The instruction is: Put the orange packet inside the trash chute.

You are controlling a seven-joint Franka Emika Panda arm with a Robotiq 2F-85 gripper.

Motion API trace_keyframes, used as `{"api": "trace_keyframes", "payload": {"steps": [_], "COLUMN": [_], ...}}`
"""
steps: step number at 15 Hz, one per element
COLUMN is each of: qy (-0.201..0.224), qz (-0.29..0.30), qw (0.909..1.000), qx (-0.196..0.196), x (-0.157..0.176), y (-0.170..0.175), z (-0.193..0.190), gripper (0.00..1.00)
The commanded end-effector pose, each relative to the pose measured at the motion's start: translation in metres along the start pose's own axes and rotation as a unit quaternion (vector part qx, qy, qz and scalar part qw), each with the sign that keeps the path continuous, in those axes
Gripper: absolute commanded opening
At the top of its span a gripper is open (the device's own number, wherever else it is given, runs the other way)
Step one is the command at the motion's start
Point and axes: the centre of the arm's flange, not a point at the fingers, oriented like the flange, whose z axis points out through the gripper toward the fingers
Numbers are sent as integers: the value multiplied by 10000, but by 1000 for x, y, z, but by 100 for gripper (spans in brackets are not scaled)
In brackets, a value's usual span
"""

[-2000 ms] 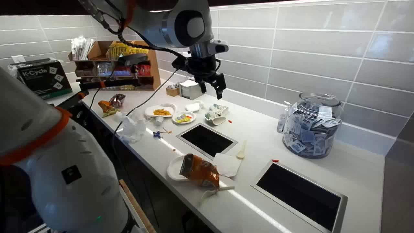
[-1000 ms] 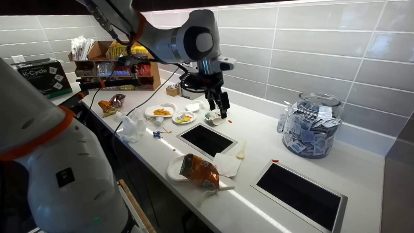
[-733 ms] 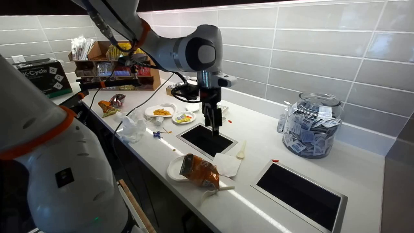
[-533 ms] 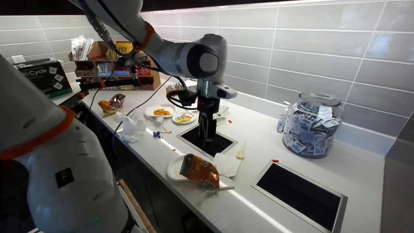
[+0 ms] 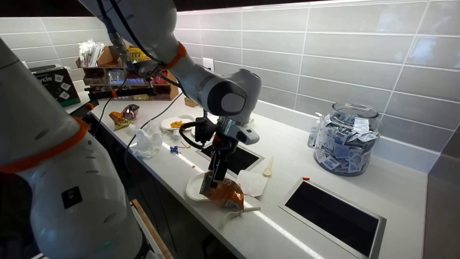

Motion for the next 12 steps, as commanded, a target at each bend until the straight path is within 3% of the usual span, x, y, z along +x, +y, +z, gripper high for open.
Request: {"api": "trace_keyframes", "payload": {"steps": [1,4,12], "qy": [-80,-49,76], "qz": [-52,-113,-151], "qw": [9989,9984,9994], "qx": [466,550,318], "x": [9,16,31], "y": [-6,-11,-13], "z": [21,30,54], "gripper": [100,100,100]}}
